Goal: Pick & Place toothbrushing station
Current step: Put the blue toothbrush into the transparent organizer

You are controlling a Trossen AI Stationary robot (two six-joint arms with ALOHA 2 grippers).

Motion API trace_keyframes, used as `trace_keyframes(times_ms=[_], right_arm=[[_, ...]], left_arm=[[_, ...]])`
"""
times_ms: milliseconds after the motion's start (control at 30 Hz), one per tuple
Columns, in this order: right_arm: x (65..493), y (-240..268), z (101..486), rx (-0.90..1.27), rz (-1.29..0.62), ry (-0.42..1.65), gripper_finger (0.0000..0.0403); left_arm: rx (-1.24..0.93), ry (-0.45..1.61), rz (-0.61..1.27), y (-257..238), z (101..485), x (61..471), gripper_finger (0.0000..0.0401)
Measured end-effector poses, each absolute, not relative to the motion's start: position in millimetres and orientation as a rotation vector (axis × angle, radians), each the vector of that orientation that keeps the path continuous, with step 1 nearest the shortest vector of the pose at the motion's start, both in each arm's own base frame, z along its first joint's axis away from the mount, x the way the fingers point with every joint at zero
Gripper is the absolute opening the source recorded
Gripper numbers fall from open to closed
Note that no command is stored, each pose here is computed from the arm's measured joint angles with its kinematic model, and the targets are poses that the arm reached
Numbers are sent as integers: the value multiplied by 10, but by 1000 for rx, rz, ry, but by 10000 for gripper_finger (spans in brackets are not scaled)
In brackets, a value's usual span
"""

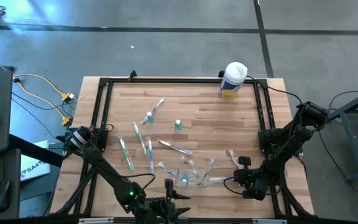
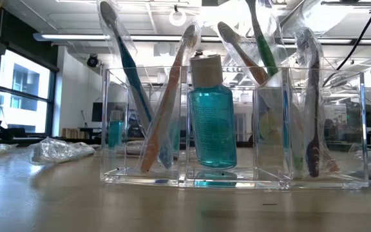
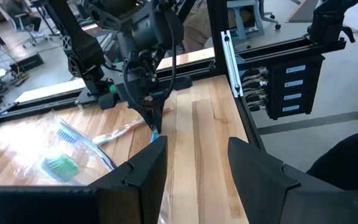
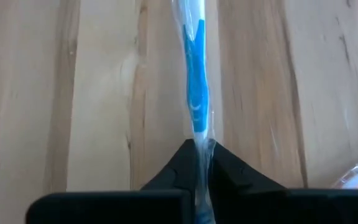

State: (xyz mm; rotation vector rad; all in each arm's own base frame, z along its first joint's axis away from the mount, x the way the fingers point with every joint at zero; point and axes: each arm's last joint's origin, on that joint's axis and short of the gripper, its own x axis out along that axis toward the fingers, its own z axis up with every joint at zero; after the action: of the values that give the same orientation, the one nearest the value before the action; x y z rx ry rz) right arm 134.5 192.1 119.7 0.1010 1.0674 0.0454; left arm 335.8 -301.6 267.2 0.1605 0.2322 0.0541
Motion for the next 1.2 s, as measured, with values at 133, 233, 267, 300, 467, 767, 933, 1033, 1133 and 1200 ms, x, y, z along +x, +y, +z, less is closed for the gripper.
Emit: trace_keyframes(times_ms=[133, 233, 267, 300, 467, 767, 933, 1033, 1133, 1200], right_arm=[[1362, 1989, 1304, 87, 60, 1136, 11], [1397, 2056, 1428, 85, 66, 1164, 11], [1407, 2076, 1473, 89, 63, 1175, 11], [1417, 2102, 1527, 94, 62, 1187, 11], [1426, 2291, 1869, 92, 99, 1206, 10], [1392, 2673, 2601, -38, 284, 947, 10], [1455, 2764, 2825, -231, 398, 763, 9], [1472, 2784, 2855, -366, 449, 693, 9], [1476, 2781, 2859, -493, 475, 655, 9], [1471, 2783, 2859, -594, 509, 629, 9]], left_arm=[[161, 230, 54, -3016, 2675, 3359, 167], [158, 229, 52, -3017, 2677, 3359, 167], [154, 228, 49, -3018, 2677, 3360, 167], [149, 229, 42, -3020, 2677, 3360, 167], [66, 236, 1, -3033, 2676, 3362, 169], [-133, 181, -58, -3005, 2758, 3440, 169], [-342, 190, -90, -2847, 2775, 3598, 169], [-388, 225, -166, -2781, 2763, 3669, 169], [-416, 183, -192, -2757, 2815, 3702, 169], [-462, 156, -199, -2760, 2849, 3706, 169]])
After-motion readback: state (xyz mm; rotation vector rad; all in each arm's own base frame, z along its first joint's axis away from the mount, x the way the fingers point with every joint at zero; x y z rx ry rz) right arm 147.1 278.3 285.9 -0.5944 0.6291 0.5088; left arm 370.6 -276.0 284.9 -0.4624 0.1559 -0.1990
